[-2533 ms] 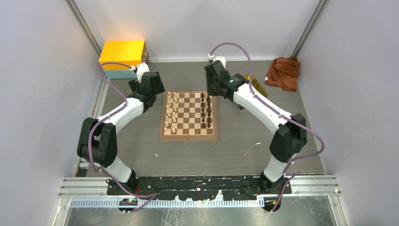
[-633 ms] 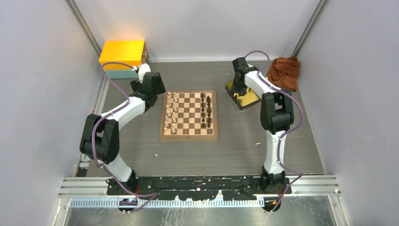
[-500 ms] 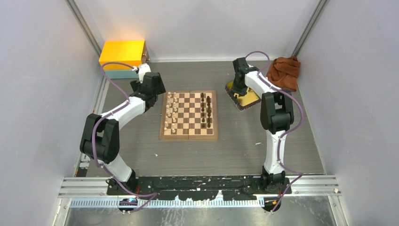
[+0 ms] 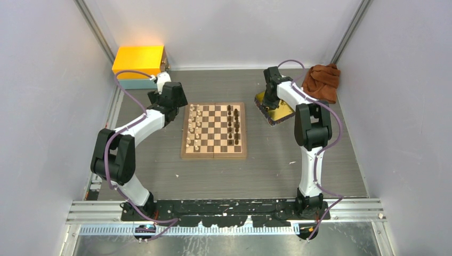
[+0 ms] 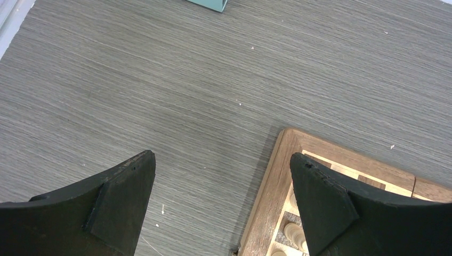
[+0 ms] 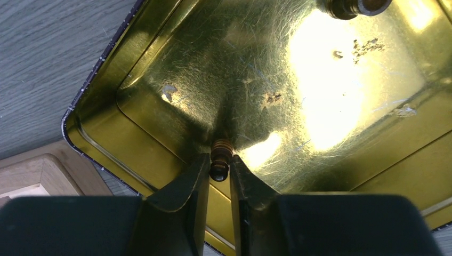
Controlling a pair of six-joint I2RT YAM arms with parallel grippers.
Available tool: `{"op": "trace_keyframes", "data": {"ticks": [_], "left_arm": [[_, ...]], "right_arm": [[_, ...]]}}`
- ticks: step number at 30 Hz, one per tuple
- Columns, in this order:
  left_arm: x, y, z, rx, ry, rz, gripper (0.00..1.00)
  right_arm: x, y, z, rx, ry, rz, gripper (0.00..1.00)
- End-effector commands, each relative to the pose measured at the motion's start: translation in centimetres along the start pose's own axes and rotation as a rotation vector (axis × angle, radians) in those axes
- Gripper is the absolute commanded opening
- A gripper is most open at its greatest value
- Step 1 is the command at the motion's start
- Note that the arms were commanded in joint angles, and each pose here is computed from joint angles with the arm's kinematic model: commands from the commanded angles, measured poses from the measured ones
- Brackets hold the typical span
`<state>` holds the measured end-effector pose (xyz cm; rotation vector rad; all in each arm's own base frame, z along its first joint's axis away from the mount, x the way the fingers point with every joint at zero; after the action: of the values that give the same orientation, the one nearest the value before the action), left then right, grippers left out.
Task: Set up the chess pieces on the board
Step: Pick up the chess piece from the storage box.
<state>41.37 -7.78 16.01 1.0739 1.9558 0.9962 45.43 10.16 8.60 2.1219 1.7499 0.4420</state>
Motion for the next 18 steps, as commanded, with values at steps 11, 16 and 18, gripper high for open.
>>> {"op": "trace_keyframes", "data": {"ticks": [11, 16, 18], "left_arm": [[-1.0, 2.8, 0.0, -0.081, -0.023, -0.049, 0.97], [-1.1, 3.0, -0.1, -0.082, -0.029, -0.056, 0.97], [-1.2, 3.1, -0.1, -0.085, -0.033, -0.06, 0.97]], "right_arm": [[0.0, 1.6, -1.6, -0.067, -0.002, 0.019, 0.06], [-0.3, 3.2, -3.6, -0.128, -0.02, 0.015, 0.03], [-0.4, 3.7, -4.3, -0.15, -0.023, 0.017, 0.02]]}}
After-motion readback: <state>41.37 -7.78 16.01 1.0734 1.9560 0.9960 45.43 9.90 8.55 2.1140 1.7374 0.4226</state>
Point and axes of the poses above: each gripper's point midway between its finger pads, its own z axis out along the fingers, its own x axis along the line the jaws close on, y = z × x, the point moved 5 cm from there along -z, back along the fingers, and after that the axes turned 9 degrees about -z, right-handed, at the moved point
